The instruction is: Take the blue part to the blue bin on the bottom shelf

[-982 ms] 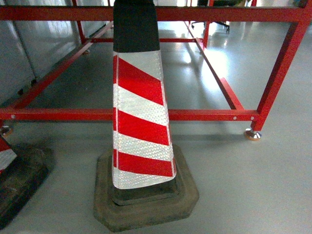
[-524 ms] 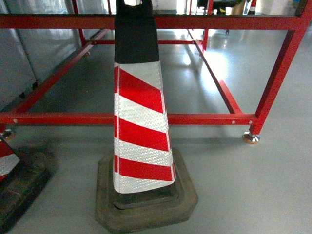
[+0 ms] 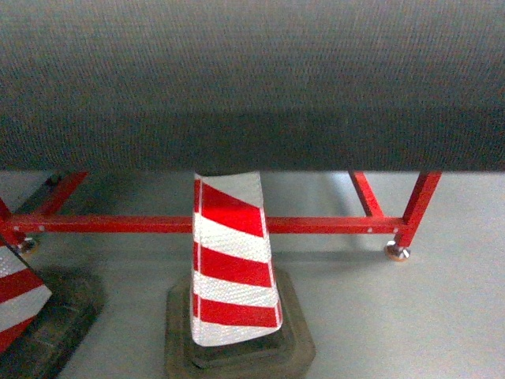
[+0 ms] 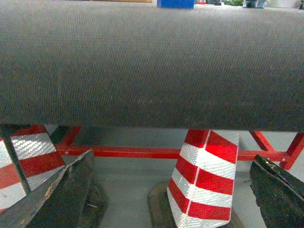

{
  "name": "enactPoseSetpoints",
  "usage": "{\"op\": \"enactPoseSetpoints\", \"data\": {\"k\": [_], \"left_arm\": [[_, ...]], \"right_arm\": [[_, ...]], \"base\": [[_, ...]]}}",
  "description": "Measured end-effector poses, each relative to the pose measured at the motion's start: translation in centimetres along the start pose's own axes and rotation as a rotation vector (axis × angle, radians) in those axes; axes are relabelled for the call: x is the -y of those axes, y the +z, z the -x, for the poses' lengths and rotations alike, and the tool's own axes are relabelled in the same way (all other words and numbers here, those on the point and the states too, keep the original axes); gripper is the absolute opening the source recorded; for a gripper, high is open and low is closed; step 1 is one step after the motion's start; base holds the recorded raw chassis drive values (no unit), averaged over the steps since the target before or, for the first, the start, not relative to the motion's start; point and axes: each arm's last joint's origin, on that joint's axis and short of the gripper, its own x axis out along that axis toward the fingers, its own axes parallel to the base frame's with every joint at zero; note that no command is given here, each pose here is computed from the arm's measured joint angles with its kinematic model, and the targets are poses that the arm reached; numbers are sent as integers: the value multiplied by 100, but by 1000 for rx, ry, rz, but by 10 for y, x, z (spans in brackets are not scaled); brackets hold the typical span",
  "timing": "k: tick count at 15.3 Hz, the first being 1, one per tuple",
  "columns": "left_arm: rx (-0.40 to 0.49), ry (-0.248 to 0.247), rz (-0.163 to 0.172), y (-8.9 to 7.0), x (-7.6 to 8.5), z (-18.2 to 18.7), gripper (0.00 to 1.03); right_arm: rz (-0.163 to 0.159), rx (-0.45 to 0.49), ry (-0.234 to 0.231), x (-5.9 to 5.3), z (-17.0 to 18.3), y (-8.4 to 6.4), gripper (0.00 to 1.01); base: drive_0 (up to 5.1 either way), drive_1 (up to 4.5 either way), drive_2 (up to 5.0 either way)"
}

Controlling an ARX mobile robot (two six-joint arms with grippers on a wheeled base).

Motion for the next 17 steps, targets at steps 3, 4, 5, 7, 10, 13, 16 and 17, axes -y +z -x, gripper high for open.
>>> {"op": "enactPoseSetpoints", "data": {"k": [3, 4, 5, 7, 10, 13, 16, 17], "left_arm": [[0, -2, 0, 0, 0, 0, 98], [0, 0, 0, 0, 0, 0, 98], [-1, -1, 0, 0, 0, 0, 98], [0, -1, 0, 0, 0, 0, 98], [0, -1, 0, 0, 0, 0, 98], [0, -2, 0, 0, 0, 0, 98], [5, 0, 0, 0, 0, 0, 98], [3, -1, 0, 0, 0, 0, 98]], "right_arm": [[-1, 0, -2, 0, 0, 0, 98], [-1, 0, -1, 0, 0, 0, 98], [-2, 0, -2, 0, 0, 0, 98], [-2, 0, -1, 0, 0, 0, 98], [-1, 1, -2, 0, 0, 0, 98], [-2, -1, -2, 0, 0, 0, 98], [-1, 6, -2, 0, 0, 1, 98], [-1, 4, -1, 0, 0, 0, 98]], "base": [[0, 0, 0], [0, 0, 0], [0, 0, 0], [0, 0, 0], [0, 0, 0], [0, 0, 0], [0, 0, 0], [0, 0, 0]]}}
